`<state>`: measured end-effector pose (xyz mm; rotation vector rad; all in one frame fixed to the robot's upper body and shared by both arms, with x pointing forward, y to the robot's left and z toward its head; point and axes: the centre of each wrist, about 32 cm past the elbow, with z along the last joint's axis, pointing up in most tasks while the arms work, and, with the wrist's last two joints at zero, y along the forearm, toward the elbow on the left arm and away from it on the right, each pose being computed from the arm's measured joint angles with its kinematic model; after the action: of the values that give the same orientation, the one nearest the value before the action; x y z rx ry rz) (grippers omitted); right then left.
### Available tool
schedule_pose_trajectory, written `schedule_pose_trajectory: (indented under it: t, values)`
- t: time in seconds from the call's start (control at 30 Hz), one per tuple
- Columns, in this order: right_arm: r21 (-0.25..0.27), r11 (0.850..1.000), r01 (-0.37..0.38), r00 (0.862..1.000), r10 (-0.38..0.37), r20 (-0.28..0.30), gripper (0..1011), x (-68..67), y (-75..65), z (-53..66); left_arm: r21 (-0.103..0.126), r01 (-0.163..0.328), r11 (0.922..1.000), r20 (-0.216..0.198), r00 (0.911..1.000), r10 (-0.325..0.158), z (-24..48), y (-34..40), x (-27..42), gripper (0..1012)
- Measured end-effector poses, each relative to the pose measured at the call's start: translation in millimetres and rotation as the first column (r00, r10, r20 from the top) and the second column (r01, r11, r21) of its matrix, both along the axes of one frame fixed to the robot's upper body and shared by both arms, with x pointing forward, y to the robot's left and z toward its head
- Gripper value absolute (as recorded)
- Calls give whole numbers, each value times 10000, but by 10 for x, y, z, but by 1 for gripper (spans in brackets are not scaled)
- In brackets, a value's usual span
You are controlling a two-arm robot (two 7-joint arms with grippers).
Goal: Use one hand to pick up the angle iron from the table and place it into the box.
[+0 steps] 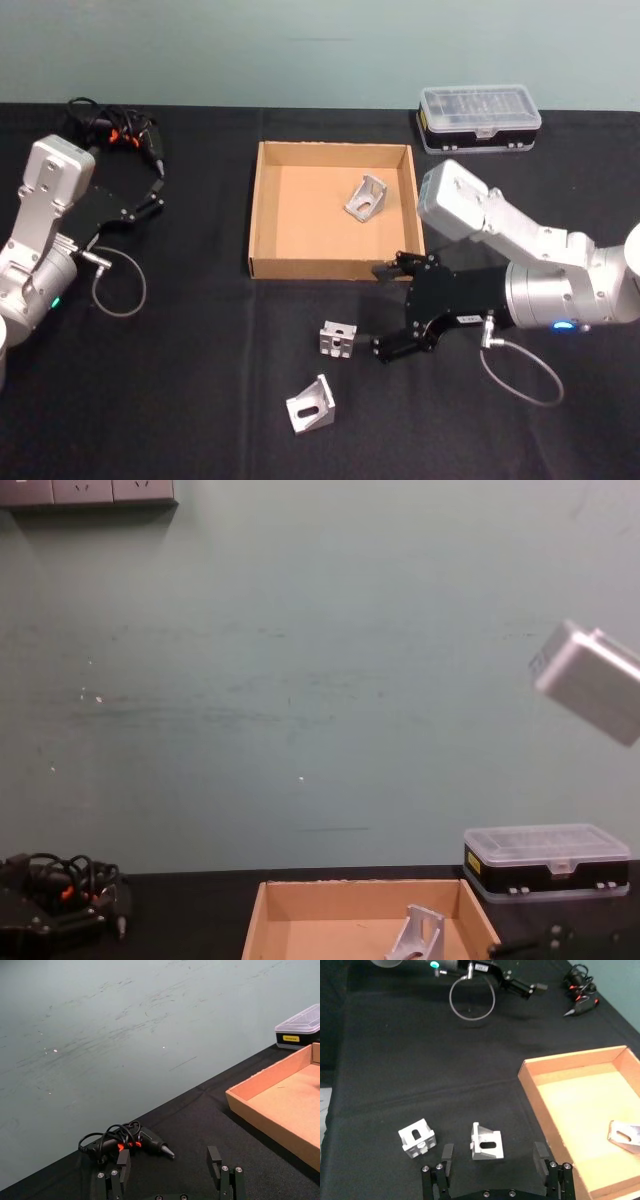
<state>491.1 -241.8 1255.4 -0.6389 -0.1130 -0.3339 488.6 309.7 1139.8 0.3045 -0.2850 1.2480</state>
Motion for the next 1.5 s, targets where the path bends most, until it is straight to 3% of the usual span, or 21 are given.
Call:
schedule_pose_trajectory:
  t: [0.53, 0.97, 1.5]
  values:
    - [-452, 9989, -152, 9998, 145, -166, 1004, 38, 120, -223, 0, 0, 10000, 0, 10000, 0, 0, 0, 0, 1000]
    - [-457, 9987, -242, 9985, 219, -493, 1004, 88, 189, -362, 0, 0, 10000, 0, 10000, 0, 0, 0, 0, 1000]
    - [-428, 9983, -387, 9974, 360, -625, 1004, 105, 242, -425, -1, 0, 10000, 0, 10000, 0, 0, 0, 0, 1000]
